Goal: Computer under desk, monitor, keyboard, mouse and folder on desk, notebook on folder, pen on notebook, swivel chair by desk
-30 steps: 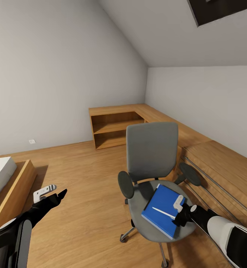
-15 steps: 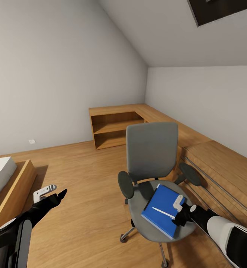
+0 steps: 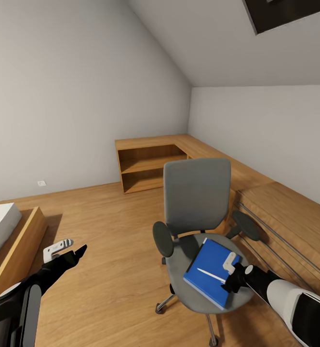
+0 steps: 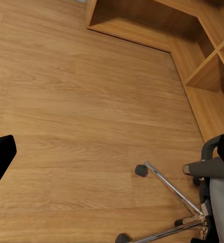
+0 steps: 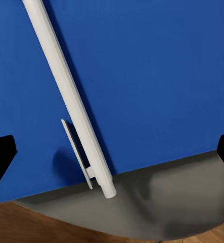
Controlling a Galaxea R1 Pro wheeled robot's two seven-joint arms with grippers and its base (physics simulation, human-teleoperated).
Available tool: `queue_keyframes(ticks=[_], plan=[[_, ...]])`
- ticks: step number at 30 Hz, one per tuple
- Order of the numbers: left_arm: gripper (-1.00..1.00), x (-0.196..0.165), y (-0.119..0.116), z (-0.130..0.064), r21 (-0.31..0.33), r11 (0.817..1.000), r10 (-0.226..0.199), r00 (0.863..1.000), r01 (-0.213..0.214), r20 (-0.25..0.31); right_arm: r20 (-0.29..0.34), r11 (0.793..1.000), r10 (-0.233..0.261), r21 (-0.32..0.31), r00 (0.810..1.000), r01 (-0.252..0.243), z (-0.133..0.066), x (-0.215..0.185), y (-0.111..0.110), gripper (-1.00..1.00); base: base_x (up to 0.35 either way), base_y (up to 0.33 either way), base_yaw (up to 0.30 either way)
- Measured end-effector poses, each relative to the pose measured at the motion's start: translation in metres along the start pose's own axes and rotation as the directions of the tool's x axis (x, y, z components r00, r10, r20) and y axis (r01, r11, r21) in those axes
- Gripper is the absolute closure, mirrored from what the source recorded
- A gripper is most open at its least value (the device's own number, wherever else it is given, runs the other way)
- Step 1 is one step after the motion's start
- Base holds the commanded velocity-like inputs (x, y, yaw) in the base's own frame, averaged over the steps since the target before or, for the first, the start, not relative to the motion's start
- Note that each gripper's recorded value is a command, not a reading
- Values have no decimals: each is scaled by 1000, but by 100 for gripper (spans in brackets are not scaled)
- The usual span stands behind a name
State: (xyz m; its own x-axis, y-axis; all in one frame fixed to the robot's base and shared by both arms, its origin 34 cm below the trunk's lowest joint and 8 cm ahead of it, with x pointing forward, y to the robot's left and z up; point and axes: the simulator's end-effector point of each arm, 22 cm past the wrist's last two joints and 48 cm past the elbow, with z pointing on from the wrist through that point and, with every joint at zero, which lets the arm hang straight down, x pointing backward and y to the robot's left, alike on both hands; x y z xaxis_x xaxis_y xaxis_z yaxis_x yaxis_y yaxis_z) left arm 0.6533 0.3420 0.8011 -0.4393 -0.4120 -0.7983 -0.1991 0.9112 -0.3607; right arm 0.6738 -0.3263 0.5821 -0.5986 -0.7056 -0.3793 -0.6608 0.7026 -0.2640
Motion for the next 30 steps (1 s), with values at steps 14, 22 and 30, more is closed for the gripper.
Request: queue_keyframes(ticks=[14, 22, 30], plan=[[-100, 0, 0, 0, 0, 1000, 0, 1000, 0, 0, 18, 999, -4, -39, 1000, 5, 3, -14, 17, -100, 0, 0, 0], [-100, 0, 0, 0, 0, 1000, 0, 1000, 0, 0, 19, 997, -7, -82, 1000, 8, 3, -15, 28, -100, 0, 0, 0], [-100, 0, 0, 0, 0, 1000, 0, 1000, 0, 0, 19, 996, -7, -89, 1000, 9, 3, -15, 29, -100, 0, 0, 0]])
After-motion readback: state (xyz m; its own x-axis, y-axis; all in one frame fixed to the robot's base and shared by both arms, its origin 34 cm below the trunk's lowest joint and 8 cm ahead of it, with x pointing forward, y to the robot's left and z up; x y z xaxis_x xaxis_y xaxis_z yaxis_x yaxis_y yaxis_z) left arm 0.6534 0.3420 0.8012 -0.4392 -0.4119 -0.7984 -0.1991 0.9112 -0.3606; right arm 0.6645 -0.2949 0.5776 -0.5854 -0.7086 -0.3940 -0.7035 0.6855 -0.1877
